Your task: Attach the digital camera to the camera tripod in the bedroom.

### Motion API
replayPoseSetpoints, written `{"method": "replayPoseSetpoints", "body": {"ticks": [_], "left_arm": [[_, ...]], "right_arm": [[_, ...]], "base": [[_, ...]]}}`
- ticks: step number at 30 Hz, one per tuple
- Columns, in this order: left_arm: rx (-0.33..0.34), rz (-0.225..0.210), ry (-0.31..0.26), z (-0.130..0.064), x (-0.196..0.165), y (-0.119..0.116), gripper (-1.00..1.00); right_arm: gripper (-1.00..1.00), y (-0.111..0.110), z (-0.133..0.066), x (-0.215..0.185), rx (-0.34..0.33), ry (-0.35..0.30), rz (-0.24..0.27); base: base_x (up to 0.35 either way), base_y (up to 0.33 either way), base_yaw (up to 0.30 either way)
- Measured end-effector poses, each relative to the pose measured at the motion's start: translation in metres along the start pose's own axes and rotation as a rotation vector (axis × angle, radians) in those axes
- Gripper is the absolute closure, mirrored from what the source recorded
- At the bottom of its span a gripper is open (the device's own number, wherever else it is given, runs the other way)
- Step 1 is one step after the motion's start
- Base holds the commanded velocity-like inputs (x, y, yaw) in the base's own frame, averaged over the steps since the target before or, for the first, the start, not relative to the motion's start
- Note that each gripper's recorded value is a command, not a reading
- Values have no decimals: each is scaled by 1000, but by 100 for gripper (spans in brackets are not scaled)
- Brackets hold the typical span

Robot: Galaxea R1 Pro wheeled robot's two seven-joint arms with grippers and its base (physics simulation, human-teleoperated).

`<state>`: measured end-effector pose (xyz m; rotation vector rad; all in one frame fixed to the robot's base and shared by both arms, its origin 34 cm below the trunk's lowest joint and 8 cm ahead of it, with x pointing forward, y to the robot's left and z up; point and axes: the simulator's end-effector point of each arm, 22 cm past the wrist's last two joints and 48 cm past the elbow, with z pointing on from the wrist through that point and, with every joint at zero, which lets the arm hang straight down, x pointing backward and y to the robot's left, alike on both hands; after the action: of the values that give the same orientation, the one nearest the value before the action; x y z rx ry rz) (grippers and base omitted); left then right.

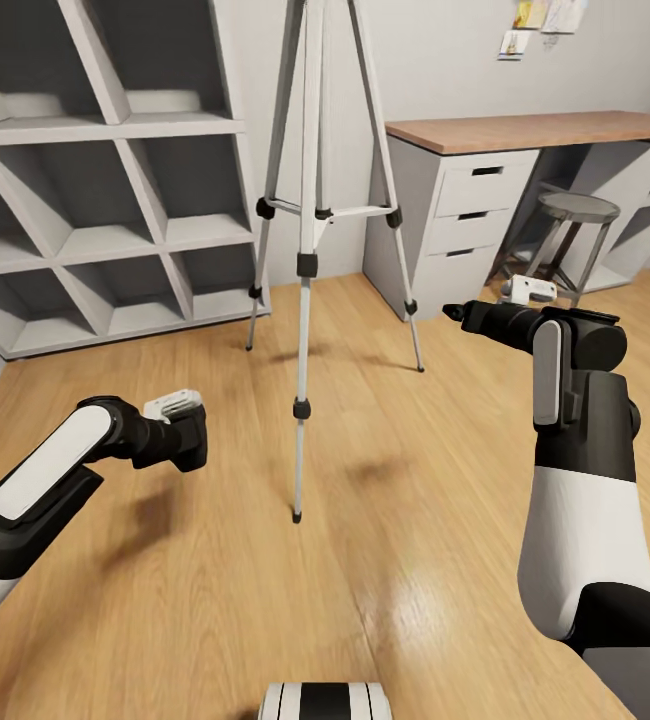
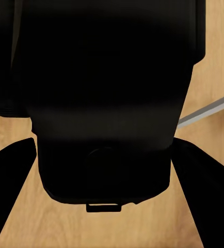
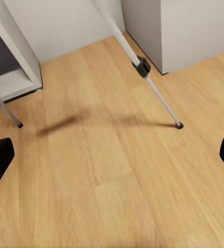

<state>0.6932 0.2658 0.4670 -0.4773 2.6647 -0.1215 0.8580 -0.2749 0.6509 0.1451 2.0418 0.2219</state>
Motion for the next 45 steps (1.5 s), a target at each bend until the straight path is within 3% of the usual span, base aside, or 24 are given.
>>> {"method": "replayPoseSetpoints", "body": {"ticks": [45], "left_arm": [[70, 9, -158, -104, -35, -18, 100]], "right_arm": [[-100, 32, -102, -105, -37, -179, -17]], "base": [[0, 0, 0]]}}
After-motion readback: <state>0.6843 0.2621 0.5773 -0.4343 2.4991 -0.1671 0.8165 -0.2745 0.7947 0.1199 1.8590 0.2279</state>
